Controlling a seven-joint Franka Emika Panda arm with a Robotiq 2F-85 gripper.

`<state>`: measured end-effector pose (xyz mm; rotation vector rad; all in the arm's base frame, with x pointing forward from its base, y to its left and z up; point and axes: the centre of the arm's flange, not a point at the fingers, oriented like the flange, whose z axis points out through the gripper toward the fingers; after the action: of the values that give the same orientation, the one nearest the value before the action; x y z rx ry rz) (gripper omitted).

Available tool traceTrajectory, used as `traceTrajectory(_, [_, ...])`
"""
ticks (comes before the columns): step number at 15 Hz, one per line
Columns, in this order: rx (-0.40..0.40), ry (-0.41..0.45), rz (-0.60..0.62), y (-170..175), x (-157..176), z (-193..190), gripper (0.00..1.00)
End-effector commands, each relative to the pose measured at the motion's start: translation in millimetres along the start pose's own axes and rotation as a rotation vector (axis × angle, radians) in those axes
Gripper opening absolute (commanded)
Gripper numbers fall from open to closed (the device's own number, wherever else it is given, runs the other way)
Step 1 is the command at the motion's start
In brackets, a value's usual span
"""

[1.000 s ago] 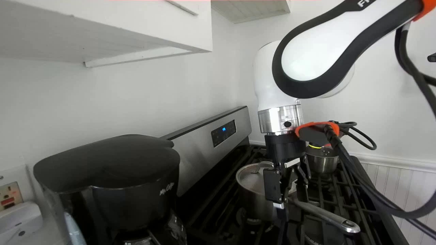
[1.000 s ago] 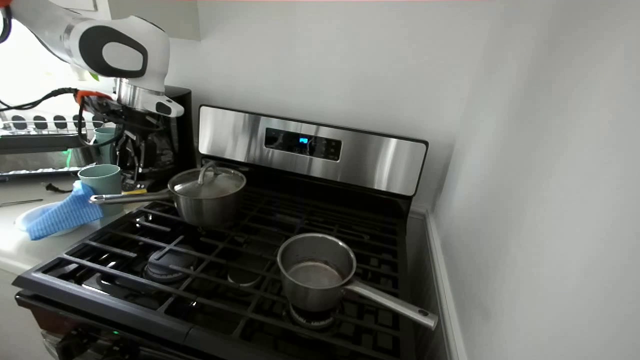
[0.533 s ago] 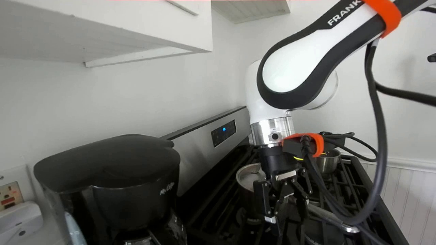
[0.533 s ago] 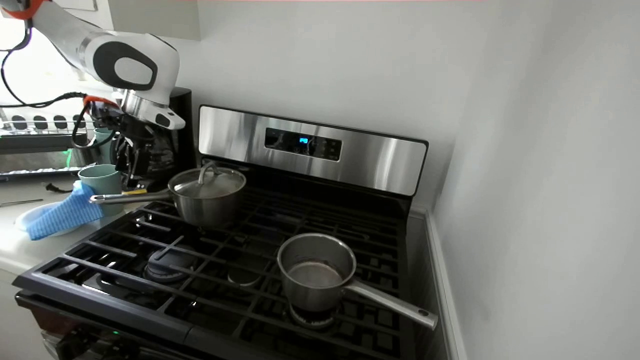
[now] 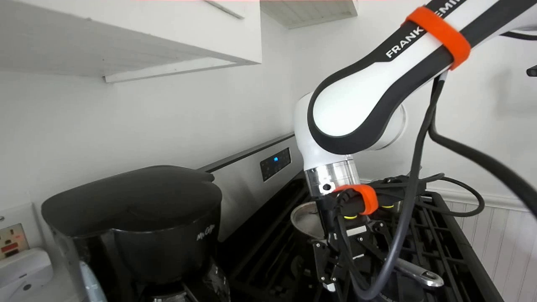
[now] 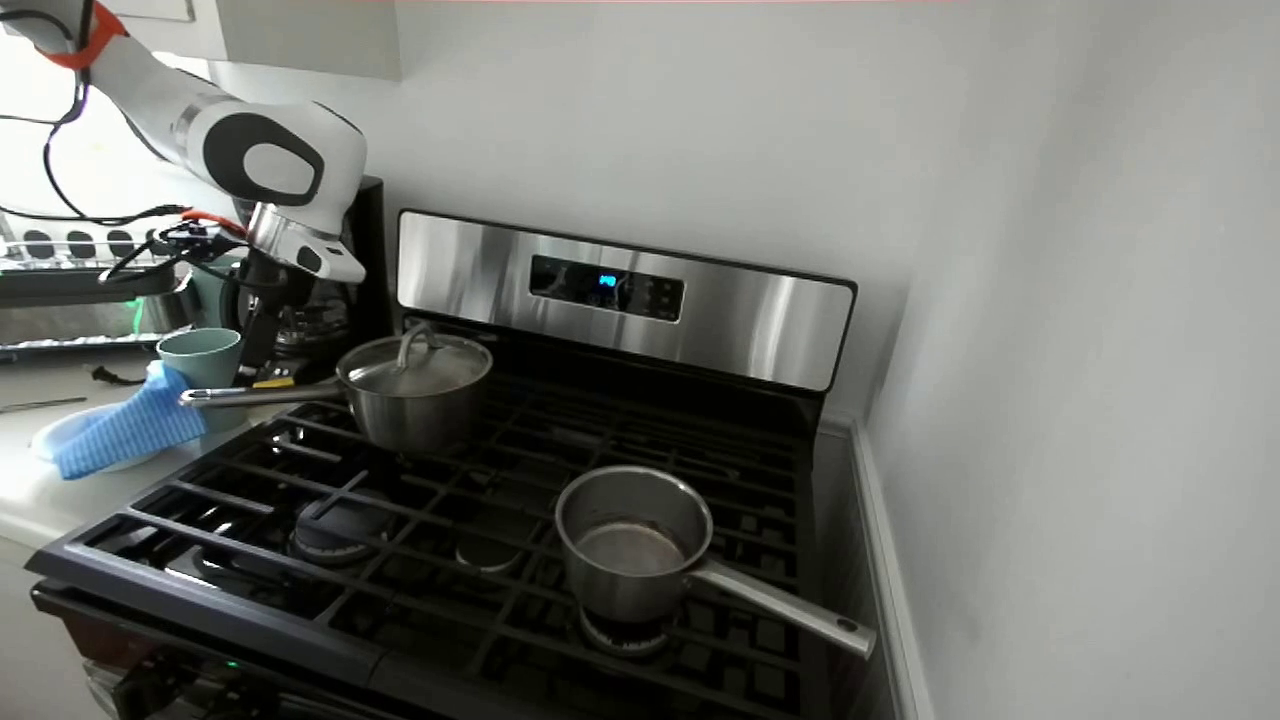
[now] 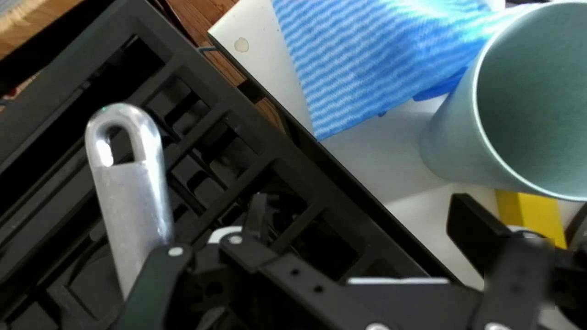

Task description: Move the lid from the pot on the right front to the pot on the left back of the stove, then use a blue cloth to move the pot on the right backwards

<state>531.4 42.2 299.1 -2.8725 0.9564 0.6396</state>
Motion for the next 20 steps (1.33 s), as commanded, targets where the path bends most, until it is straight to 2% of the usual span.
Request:
traceTrajectory(1, [-0.039, -0.098, 0.115, -9.6, 1.4, 7.8, 1.00])
traceTrajectory(4, [-0.093, -0.179, 0.166, -6.9, -0.1, 18.3, 1.00])
traceTrajectory(6, [-0.115, -0.203, 0.199, -3.5, 1.5, 28.6, 1.00])
traceTrajectory(14, [-0.033, -0.288, 0.297, -5.6, 11.5, 58.4, 1.00])
traceTrajectory(20, [-0.036, -0.277, 0.325, -13.2, 8.8, 68.5, 1.00])
